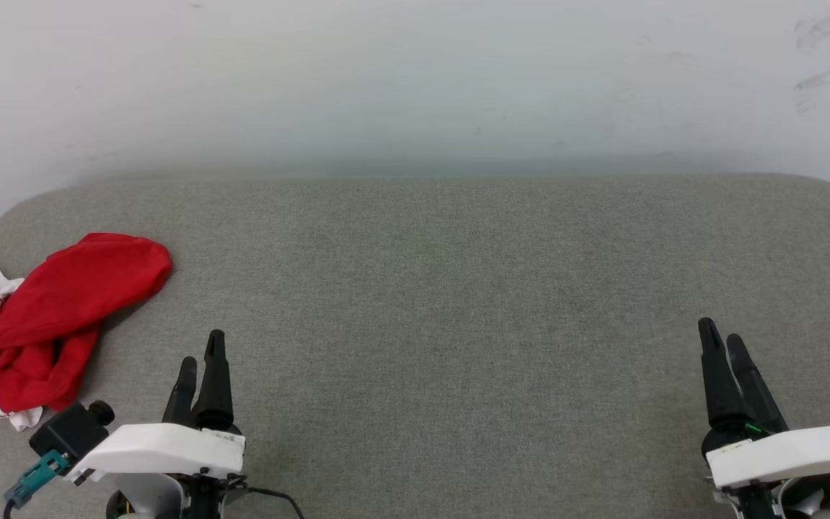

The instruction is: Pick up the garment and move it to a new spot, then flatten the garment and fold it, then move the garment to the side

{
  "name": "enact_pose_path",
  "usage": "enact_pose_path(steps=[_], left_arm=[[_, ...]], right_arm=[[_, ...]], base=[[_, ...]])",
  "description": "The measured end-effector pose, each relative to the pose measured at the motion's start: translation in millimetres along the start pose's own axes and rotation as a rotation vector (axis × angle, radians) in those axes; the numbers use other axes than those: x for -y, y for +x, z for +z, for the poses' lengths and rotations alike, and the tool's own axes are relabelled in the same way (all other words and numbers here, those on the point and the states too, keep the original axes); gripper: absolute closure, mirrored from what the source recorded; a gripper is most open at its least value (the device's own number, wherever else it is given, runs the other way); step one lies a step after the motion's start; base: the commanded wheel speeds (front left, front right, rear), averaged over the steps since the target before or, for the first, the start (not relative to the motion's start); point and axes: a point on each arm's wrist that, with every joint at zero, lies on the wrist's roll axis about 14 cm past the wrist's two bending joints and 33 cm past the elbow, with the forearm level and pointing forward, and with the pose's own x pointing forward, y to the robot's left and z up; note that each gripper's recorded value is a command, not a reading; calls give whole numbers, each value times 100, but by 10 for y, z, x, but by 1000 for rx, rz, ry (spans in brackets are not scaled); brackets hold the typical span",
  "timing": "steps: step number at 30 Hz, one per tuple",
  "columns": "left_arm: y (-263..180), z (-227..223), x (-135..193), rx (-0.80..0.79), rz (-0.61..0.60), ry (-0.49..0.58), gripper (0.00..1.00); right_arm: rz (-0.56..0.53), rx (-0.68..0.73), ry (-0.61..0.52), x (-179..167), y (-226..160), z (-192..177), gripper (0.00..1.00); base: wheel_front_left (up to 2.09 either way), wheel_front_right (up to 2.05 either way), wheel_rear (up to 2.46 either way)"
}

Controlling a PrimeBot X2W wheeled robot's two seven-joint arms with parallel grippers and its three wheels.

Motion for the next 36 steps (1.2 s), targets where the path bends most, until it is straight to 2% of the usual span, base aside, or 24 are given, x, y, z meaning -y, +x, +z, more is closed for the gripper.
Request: enact_pose_path(steps=[15, 36], left_arm=[[-52, -17, 18, 30, 6, 240, 0], [-118, 26, 160, 96, -43, 488, 0]], right_arm=[[25, -7, -226, -42, -41, -59, 0], [81, 13, -473, -152, -85, -71, 0]], base=[[0, 0, 0], [0, 0, 0]])
